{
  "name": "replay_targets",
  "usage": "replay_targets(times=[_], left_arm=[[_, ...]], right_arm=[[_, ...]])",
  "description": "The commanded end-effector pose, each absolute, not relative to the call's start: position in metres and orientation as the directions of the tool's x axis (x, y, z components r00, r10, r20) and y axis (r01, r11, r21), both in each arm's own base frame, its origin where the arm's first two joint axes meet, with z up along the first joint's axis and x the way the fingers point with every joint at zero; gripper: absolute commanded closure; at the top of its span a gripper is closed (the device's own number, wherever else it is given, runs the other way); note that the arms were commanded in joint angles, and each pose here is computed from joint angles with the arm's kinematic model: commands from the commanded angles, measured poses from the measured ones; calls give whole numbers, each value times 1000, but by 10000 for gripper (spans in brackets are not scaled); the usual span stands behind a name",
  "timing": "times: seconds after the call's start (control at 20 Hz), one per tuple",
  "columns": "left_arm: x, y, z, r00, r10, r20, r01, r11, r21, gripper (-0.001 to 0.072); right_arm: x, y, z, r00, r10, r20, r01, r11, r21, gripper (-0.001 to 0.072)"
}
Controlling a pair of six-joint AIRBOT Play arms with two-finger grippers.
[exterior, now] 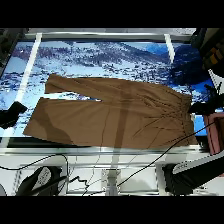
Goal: Fold the clothes and pants, and hang the long-sleeved shirts on hangers.
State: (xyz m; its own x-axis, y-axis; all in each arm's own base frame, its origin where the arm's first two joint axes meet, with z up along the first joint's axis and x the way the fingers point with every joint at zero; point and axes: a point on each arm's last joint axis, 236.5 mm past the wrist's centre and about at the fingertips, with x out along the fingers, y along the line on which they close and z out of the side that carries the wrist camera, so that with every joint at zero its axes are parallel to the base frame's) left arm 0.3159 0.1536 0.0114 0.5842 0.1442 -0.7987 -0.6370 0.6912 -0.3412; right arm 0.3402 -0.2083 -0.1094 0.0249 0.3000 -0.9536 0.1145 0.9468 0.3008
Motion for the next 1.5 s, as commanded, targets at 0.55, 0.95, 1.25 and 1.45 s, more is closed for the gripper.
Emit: replay_targets(times=[0.55, 0.95, 1.25, 1.45], left_arm=[[316, 154, 12, 585, 145, -798, -636, 692, -340, 85], [317, 152, 12, 585, 142, -798, -633, 696, -340, 85], [362, 134, 11, 672, 124, -731, -566, 722, -398, 85], [419, 124, 5, 745, 129, -654, -516, 732, -444, 85]], right_arm=[[368, -130, -77, 127, 636, -762, 74, 760, 646, 205], [372, -131, -92, 113, 594, -797, 82, 794, 603, 236], [389, -146, -103, 180, 528, -830, 102, 829, 550, 675], [389, -145, -101, 181, 535, -825, 101, 824, 557, 675]])
